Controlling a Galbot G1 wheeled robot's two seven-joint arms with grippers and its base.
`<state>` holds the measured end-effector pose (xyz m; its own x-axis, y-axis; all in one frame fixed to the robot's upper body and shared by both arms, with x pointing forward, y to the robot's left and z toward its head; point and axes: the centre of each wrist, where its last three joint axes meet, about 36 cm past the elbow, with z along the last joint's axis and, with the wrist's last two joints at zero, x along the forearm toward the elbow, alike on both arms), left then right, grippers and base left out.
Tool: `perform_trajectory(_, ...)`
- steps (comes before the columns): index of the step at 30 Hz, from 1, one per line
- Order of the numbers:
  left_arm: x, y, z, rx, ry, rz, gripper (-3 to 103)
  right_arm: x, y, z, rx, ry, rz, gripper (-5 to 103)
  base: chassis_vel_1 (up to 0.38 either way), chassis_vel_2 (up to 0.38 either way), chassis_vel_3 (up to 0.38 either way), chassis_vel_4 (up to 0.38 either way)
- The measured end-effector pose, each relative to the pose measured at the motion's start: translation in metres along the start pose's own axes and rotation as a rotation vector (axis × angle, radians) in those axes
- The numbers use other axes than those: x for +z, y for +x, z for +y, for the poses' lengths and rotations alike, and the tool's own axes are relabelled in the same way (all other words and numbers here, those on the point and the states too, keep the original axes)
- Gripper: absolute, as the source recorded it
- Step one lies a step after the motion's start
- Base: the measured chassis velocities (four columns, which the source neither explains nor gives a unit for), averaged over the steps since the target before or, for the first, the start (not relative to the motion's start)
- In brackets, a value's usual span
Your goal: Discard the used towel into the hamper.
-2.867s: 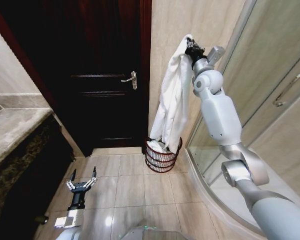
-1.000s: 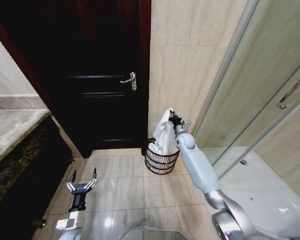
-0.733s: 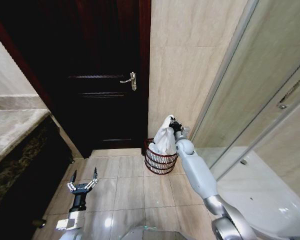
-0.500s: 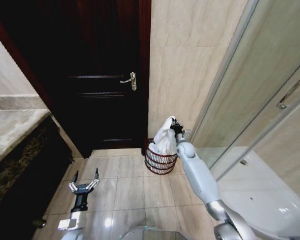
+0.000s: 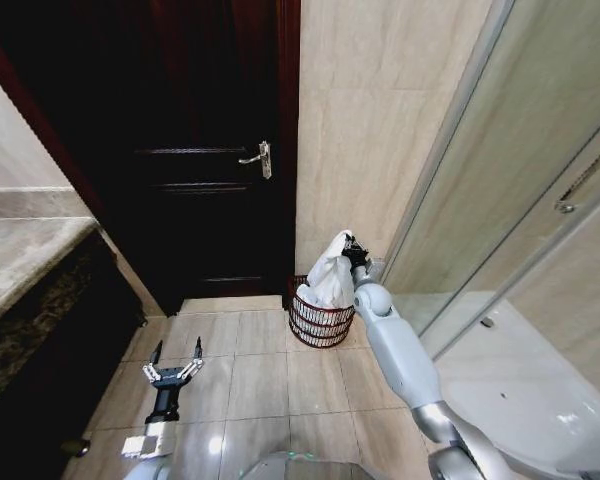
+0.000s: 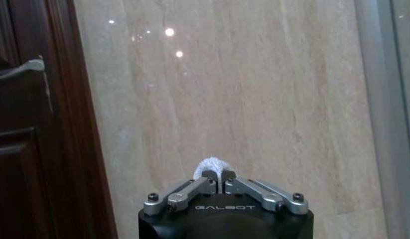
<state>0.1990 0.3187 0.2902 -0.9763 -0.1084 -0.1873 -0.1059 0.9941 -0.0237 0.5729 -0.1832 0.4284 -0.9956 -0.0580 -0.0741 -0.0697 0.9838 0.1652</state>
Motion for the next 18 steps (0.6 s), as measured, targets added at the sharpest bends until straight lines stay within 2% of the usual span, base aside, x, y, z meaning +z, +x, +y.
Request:
perform_trajectory(7, -0.001, 0.002, 0.003, -0.001, -0.011, 0.002, 100, -0.022, -0.008, 0.000, 0.006, 0.032, -0.069, 2, 0.000, 0.000, 0.000, 0.000)
perform_trajectory(18, 0.002, 0.004, 0.004, -0.010, -0.008, 0.004, 100, -0.026, -0.016, -0.008, 0.016, 0.042, -0.067, 2, 0.000, 0.000, 0.000, 0.000)
